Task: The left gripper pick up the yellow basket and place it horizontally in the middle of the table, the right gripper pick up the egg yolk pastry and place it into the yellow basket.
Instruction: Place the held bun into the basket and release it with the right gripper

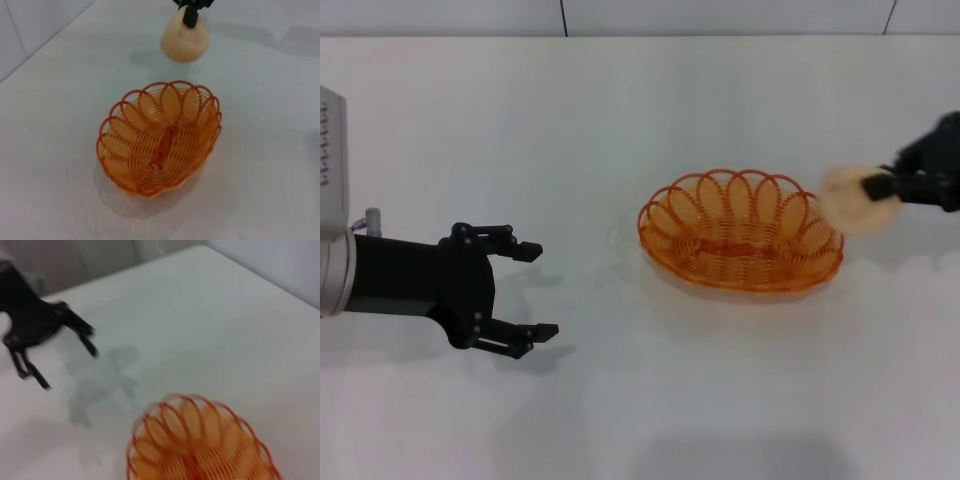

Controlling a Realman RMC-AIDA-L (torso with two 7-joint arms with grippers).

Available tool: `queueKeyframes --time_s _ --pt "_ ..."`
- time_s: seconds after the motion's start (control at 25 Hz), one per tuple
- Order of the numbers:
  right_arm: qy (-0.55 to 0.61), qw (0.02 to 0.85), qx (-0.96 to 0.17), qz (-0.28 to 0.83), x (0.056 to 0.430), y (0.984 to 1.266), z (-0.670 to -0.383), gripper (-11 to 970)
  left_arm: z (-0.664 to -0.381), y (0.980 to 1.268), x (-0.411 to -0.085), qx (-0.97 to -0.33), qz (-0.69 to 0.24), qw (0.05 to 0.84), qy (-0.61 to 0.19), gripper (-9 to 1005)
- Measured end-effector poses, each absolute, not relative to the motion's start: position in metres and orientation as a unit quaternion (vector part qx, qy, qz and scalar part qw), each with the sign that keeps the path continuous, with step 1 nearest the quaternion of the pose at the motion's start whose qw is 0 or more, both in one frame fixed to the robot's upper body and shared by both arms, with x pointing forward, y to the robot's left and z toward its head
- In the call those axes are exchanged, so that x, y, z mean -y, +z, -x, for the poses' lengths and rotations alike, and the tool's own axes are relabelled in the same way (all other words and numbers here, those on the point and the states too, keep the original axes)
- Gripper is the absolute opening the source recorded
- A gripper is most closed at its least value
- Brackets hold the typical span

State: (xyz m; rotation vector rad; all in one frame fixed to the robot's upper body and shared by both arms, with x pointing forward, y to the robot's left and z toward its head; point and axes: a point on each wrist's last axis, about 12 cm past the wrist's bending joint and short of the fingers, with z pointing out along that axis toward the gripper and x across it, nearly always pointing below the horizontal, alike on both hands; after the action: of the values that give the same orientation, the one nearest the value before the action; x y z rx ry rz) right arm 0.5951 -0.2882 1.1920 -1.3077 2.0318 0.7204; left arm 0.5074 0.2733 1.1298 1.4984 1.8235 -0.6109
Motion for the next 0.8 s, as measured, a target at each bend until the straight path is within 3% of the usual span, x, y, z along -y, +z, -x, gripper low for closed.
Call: queueKeyframes --time_s 0.4,0.72,0.8 --pt "0.301 0.278 -0.733 0.543 0.198 1.175 -0.606 36 -0.51 1.129 -0.269 -0.703 -0.576 0.346 -0.234 896" --pt "0.306 0.294 -0.74 0.523 0.183 1.163 -0.61 54 -0.51 1.128 -0.267 -0.701 -0.579 0.344 -0.235 896" --pt "0.307 0.295 -0.74 0.521 0.184 1.161 -0.609 121 -0.51 1.128 -0.267 -0.701 -0.579 0.344 -0.235 895"
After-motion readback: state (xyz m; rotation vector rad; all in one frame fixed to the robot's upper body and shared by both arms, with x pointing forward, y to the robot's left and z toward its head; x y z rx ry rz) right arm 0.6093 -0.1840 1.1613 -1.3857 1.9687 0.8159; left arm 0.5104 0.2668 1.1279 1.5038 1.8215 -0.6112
